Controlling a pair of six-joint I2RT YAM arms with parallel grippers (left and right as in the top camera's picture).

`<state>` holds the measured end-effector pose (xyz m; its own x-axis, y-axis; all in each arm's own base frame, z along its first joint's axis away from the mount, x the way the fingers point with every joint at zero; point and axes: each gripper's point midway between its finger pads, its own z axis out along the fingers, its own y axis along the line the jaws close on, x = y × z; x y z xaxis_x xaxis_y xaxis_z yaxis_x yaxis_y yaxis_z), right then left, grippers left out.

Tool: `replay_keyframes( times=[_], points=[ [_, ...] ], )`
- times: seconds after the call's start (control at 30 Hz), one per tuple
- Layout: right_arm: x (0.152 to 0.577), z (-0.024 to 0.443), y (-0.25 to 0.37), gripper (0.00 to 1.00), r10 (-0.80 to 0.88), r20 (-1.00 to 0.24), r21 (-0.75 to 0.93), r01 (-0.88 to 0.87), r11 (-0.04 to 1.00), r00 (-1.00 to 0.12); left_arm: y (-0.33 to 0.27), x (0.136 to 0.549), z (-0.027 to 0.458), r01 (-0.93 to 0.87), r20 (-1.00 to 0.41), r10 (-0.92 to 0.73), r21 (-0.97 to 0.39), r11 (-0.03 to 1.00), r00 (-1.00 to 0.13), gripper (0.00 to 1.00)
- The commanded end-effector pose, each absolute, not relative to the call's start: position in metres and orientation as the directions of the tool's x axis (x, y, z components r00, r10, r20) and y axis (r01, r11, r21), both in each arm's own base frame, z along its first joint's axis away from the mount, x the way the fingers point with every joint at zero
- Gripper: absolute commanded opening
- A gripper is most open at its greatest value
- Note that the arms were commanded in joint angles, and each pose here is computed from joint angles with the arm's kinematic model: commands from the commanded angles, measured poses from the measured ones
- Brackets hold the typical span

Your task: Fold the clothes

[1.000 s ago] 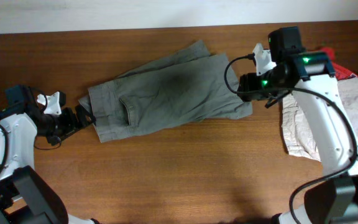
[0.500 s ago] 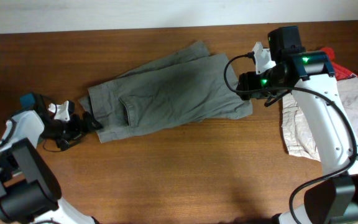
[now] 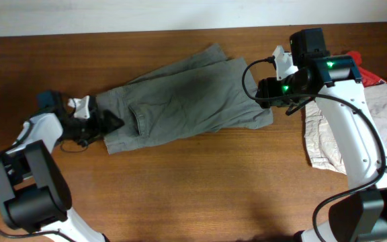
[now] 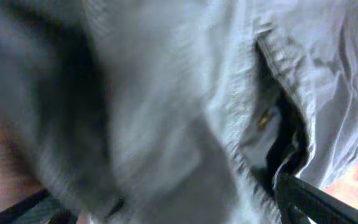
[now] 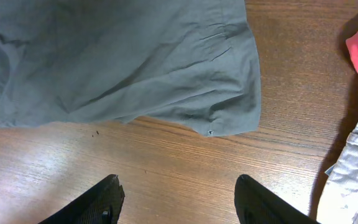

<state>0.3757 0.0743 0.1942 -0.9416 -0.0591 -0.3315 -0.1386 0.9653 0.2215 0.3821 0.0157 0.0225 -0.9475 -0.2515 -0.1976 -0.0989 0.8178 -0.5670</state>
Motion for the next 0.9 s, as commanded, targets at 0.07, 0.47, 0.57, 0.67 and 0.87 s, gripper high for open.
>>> replay_keyframes(
  times=[0.07, 0.47, 0.57, 0.67, 0.87],
  points=[
    [0.373, 0.194, 0.076, 0.62, -0.051, -0.318, 0.233, -0.131, 0.964, -0.947, -0.002, 0.378, -0.003, -0.122, -0.138, -0.239, -0.563, 0.817, -0.961, 0.94],
    [0.369, 0.192, 0.076, 0.62, -0.052, -0.302, 0.234, -0.127, 0.964, -0.952, 0.0, 0.373, -0.006, -0.139, -0.115, -0.237, -0.541, 0.829, -0.965, 0.84],
    [0.368, 0.192, 0.076, 0.62, -0.052, -0.3, 0.233, -0.127, 0.964, -0.952, 0.003, 0.369, -0.009, -0.152, -0.103, -0.238, -0.518, 0.842, -0.966, 0.99],
    [0.368, 0.192, 0.076, 0.62, -0.052, -0.299, 0.233, -0.126, 0.964, -0.953, 0.015, 0.353, -0.018, -0.208, -0.038, -0.25, -0.438, 0.875, -0.968, 0.99],
    [0.364, 0.191, 0.075, 0.61, -0.057, -0.283, 0.23, -0.125, 0.965, -0.958, 0.036, 0.331, -0.022, -0.253, 0.024, -0.266, -0.402, 0.88, -0.964, 0.99]
  ],
)
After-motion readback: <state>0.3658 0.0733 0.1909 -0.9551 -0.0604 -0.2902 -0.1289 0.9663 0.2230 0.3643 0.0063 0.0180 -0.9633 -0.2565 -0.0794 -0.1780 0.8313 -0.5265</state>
